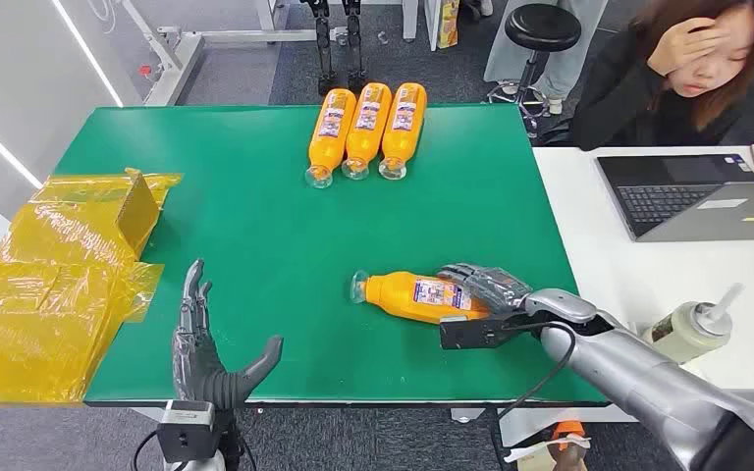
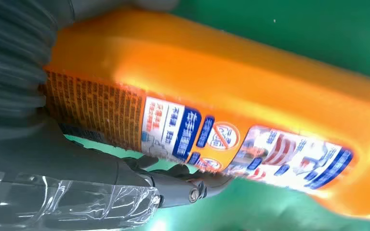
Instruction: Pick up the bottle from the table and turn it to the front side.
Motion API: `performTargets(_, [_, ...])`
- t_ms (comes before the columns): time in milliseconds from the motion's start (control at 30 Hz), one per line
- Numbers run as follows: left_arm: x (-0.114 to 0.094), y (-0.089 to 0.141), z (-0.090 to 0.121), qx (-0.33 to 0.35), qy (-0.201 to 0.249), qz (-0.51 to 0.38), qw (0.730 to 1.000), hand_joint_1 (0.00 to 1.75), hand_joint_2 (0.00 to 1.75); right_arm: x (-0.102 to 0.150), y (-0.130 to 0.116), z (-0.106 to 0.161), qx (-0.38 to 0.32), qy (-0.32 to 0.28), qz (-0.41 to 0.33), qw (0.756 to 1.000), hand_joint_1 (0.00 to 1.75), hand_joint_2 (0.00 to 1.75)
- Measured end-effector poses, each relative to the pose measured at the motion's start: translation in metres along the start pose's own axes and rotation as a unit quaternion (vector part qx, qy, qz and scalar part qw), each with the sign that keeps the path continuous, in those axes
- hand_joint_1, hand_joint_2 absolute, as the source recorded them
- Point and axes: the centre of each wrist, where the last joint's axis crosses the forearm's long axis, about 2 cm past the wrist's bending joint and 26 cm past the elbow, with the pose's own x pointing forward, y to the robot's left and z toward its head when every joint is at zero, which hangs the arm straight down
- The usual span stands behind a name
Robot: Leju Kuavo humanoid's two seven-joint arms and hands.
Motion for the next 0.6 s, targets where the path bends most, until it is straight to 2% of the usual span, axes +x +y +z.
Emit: performTargets(600, [0.000,0.001,-0.001,-0.006,-0.004,-0.005,1.000,0.00,1.75,0.014,0.001,0.008,-0.039,-0.018,0.007,0.999,1.75,1.75])
